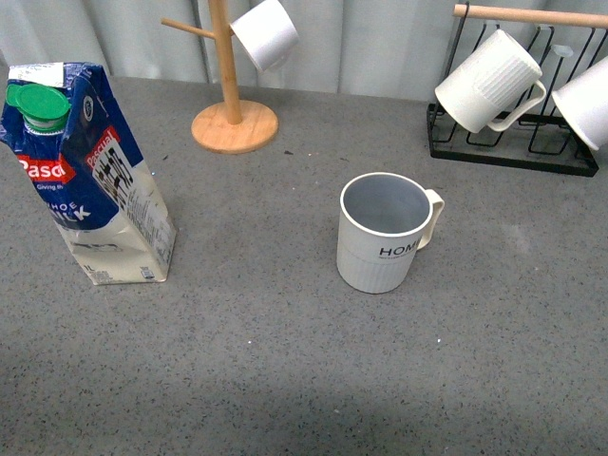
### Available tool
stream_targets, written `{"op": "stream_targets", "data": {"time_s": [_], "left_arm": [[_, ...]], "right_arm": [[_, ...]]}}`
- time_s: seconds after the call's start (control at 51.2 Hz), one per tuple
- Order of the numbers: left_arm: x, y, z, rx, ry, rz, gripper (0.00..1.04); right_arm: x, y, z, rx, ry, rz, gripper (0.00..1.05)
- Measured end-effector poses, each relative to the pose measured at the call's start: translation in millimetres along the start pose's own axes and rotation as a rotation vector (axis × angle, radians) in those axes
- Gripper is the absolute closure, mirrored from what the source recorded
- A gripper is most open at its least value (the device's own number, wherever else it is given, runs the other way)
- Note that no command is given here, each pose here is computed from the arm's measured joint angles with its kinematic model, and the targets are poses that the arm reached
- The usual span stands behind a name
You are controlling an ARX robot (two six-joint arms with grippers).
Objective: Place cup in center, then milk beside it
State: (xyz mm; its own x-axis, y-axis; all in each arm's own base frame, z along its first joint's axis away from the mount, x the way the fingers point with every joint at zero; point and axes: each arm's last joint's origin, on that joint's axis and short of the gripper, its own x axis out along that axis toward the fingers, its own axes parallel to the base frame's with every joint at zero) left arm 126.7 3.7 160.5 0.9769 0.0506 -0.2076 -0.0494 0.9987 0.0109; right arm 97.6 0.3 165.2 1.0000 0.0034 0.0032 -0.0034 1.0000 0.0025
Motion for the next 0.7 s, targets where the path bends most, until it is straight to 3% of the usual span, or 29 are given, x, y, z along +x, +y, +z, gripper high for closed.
{"op": "stream_targets", "data": {"time_s": [0.176,0.703], "left_arm": [[38,5,12,-0.045,0.035,0.012,0.07],[95,-9,-2,-0.060,0.238,-0.140,0.07]], "right_arm": [[0,0,0,0.000,0.000,0.000,0.09],[0,0,0,0.000,0.000,0.000,0.09]]}}
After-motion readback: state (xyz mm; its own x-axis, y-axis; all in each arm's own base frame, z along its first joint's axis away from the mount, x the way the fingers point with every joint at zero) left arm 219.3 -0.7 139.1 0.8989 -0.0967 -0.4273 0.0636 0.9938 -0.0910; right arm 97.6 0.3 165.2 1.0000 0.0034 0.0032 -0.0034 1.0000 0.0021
